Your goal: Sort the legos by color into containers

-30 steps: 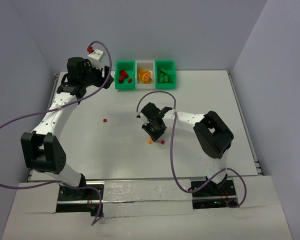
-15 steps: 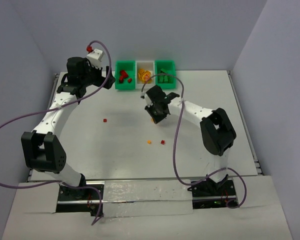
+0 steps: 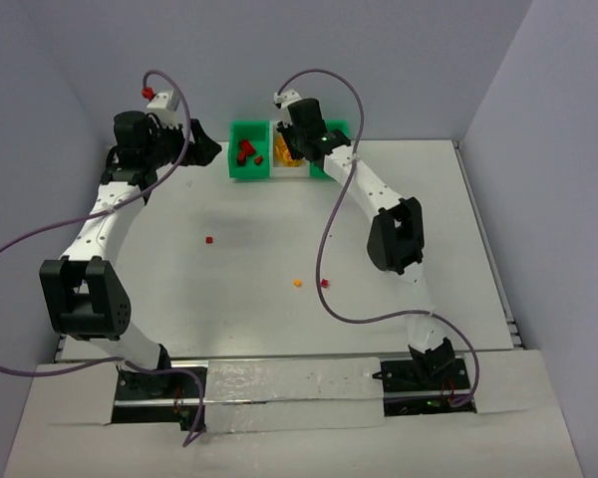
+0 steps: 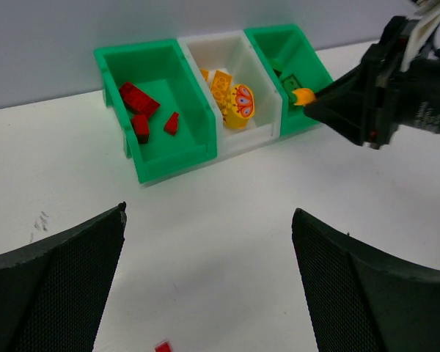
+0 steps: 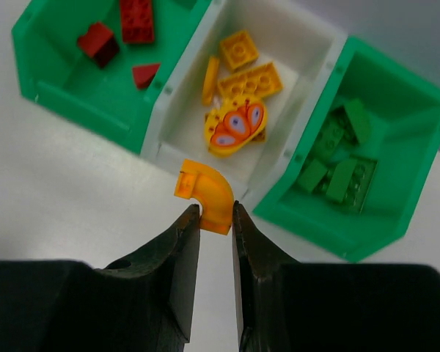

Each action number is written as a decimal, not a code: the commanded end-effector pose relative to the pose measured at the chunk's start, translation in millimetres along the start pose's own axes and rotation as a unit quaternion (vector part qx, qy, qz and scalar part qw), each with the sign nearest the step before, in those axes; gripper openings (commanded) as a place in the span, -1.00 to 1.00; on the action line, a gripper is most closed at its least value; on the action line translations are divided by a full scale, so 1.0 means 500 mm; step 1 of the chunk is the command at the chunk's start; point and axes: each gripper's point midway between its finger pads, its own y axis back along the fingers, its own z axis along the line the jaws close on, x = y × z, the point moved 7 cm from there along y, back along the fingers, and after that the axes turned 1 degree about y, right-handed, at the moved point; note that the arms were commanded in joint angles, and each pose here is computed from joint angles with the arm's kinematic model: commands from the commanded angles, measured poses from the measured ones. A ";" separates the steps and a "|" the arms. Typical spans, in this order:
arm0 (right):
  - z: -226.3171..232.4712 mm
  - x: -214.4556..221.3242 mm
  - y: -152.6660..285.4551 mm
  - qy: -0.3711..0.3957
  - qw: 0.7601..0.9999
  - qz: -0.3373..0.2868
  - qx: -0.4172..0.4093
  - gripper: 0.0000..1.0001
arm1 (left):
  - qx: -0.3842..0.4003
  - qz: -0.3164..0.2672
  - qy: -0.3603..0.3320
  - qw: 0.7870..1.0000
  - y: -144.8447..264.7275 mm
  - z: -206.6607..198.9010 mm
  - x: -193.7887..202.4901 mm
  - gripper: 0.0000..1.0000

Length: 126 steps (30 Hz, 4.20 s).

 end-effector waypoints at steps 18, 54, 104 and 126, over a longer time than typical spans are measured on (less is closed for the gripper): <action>-0.058 -0.066 -0.157 0.022 0.977 -0.196 0.078 0.43 | 0.015 -0.011 0.028 0.999 0.014 0.004 -0.008 0.98; 0.062 0.358 0.372 0.060 0.960 0.161 -0.220 0.75 | 0.086 0.159 -0.104 0.978 0.061 -0.013 0.214 0.89; 0.169 0.441 0.323 0.204 0.908 0.236 -0.281 -0.56 | 0.074 0.161 -0.098 0.979 0.047 0.000 0.219 0.87; 0.126 -0.123 -0.081 0.033 0.968 -0.235 -0.076 -0.83 | 0.028 0.045 -0.004 0.999 0.079 0.006 0.105 0.90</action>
